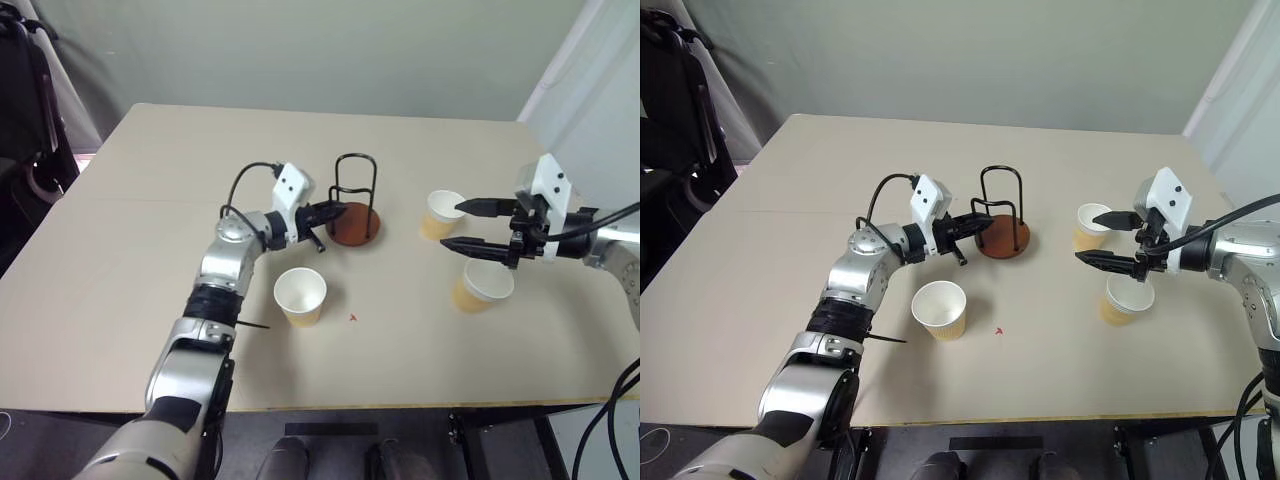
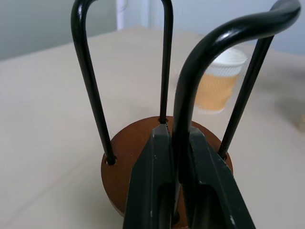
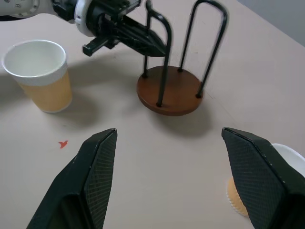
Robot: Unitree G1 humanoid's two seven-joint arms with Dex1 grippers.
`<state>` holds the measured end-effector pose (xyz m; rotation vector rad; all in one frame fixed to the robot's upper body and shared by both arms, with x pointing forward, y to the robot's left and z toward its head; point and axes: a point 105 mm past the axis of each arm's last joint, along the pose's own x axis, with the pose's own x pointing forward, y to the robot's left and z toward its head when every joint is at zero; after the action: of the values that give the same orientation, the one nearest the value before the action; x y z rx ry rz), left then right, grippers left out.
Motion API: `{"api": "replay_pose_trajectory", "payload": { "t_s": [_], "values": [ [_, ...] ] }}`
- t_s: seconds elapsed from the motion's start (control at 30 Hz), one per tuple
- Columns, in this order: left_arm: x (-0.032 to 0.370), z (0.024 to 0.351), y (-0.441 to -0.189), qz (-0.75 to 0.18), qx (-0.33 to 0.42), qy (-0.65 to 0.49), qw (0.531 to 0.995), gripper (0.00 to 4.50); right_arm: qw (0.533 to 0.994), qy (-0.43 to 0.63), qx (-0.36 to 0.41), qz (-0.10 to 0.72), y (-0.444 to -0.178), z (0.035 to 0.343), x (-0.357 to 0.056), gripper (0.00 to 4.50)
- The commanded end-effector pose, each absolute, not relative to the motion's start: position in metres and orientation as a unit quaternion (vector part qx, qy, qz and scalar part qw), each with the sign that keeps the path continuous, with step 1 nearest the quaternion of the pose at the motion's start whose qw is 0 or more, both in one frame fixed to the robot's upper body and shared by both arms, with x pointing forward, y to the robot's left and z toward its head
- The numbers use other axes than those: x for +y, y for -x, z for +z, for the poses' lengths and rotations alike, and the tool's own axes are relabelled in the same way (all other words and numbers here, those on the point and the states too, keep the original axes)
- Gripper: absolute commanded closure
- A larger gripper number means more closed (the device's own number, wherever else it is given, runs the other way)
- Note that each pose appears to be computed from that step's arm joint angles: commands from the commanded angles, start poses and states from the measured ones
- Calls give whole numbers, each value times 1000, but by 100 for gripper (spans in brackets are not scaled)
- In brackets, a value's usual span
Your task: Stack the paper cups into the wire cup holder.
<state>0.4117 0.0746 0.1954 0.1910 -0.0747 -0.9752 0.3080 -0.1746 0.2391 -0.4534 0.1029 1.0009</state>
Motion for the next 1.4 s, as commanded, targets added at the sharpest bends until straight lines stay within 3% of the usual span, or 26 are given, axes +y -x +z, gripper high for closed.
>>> {"api": "replay_pose_trajectory", "payload": {
  "t_s": [0.03,0.63,1.4],
  "values": [
    [60,217,-409,-492,-67,-90,863,448,854,228,21,468,-299,257,-177,95],
    [7,208,-371,-628,-42,-108,770,448,866,230,47,442,-279,256,-196,95],
    [0,181,-348,-669,0,-118,734,448,873,235,60,423,-276,252,-208,95]
  ]
}}
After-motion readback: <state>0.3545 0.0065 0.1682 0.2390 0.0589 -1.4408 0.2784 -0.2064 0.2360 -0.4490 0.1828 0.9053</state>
